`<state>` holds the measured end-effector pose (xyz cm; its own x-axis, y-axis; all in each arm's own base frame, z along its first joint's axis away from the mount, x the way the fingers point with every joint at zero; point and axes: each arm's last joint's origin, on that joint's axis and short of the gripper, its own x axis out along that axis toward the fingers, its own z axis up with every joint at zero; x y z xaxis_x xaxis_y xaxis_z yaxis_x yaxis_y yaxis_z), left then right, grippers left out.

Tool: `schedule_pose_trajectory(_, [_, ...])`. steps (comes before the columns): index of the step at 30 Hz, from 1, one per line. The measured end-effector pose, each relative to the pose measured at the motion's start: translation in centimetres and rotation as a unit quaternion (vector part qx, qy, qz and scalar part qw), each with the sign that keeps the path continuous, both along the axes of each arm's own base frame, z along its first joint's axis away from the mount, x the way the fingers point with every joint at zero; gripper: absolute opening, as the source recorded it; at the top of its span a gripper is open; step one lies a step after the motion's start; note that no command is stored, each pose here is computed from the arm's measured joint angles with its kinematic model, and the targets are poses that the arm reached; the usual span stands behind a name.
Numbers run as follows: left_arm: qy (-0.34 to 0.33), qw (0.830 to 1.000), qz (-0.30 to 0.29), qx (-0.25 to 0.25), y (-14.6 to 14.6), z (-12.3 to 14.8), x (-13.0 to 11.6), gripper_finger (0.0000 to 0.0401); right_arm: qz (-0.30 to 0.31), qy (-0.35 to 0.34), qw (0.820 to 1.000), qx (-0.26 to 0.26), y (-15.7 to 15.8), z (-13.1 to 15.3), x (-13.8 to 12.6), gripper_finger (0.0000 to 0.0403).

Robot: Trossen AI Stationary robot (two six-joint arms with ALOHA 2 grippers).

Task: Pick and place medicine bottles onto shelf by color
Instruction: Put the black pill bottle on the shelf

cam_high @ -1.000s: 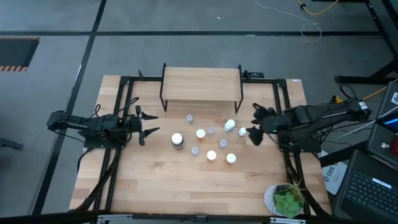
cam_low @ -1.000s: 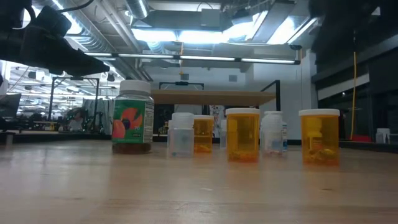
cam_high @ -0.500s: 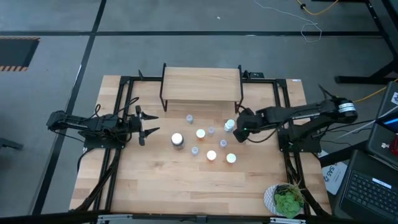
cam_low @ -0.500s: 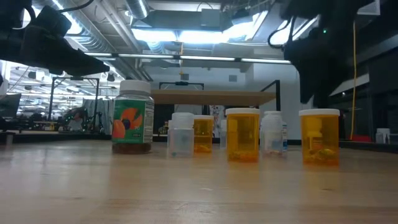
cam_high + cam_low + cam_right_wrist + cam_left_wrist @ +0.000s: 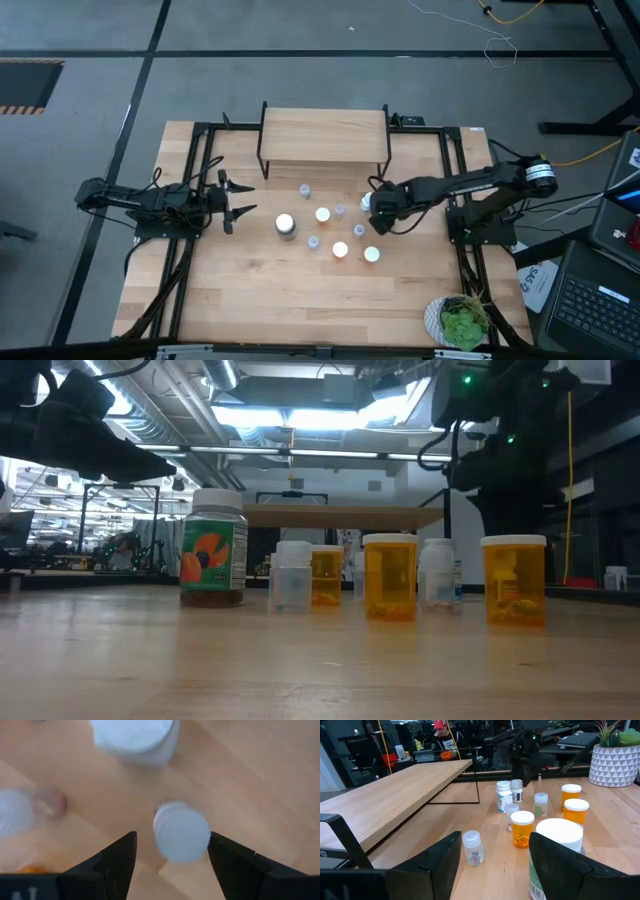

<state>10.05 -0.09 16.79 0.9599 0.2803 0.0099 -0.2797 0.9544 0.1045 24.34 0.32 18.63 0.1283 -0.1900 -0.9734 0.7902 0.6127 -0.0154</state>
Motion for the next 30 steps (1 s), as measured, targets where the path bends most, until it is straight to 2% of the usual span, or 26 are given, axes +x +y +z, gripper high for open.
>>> schedule_pose_trajectory(10, [0.000, 1.000, 0.000, 0.000, 0.0, 0.0, 0.0, 0.0229, -0.005, 0.008, 1.000, -0.009, -0.2, -0.6, 0.3, 0.0237])
schedule_pose_trajectory(19, [0.000, 1.000, 0.000, 0.000, 0.0, 0.0, 0.0, 0.0229, -0.005, 0.008, 1.000, -0.010, -0.2, -0.5, 0.3, 0.0152])
schedule_pose_trajectory(26, [0.000, 1.000, 0.000, 0.000, 0.0, 0.0, 0.0, 0.0229, 0.008, 0.014, 1.000, -0.003, -0.2, -0.3, 0.3, 0.0152])
schedule_pose_trajectory(30, [0.000, 1.000, 0.000, 0.000, 0.0, 0.0, 0.0, 0.0229, 0.038, 0.024, 0.999, -0.002, -0.2, 1.8, 0.9, 0.0152])
